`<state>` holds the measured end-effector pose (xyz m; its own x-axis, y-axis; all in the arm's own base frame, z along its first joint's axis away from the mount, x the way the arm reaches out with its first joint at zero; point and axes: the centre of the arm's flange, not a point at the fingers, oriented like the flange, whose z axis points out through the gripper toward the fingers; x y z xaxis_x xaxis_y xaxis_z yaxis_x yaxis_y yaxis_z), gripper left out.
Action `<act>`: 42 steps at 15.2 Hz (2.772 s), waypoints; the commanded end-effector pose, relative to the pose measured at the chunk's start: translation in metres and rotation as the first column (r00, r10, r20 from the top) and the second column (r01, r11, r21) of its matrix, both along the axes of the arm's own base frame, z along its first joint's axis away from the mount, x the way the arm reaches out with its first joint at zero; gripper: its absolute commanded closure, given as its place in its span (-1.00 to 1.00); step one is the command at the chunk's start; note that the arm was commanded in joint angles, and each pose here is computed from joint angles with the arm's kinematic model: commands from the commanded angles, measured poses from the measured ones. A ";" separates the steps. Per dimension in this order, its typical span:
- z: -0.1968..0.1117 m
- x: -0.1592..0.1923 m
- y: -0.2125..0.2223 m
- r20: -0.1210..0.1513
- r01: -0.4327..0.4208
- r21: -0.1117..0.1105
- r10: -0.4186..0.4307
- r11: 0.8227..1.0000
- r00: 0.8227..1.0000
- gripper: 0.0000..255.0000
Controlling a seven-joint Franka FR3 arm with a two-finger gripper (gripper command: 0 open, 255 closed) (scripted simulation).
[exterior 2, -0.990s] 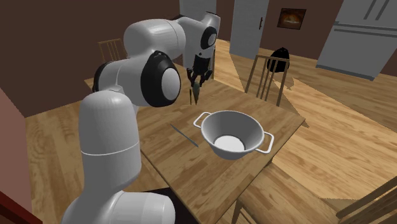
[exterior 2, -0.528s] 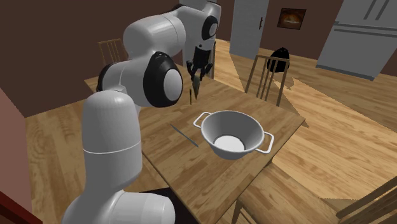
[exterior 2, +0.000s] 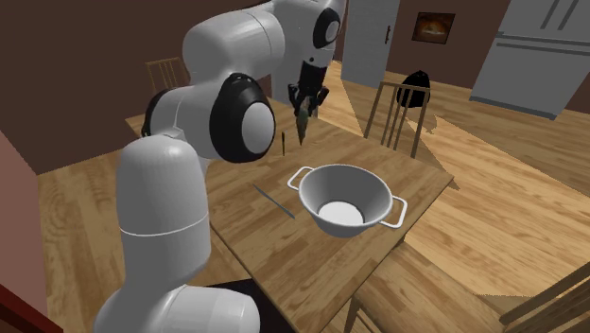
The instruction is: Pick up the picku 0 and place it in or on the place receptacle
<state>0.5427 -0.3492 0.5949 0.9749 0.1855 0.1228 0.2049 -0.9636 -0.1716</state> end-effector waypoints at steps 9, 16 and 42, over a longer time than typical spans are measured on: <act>0.029 -0.107 -0.068 0.000 -0.001 0.001 0.001 1.000 1.000 1.00; 0.043 -0.177 -0.115 0.000 -0.001 0.001 0.001 1.000 1.000 1.00; -0.084 -0.177 -0.115 0.000 -0.001 0.001 0.001 1.000 1.000 1.00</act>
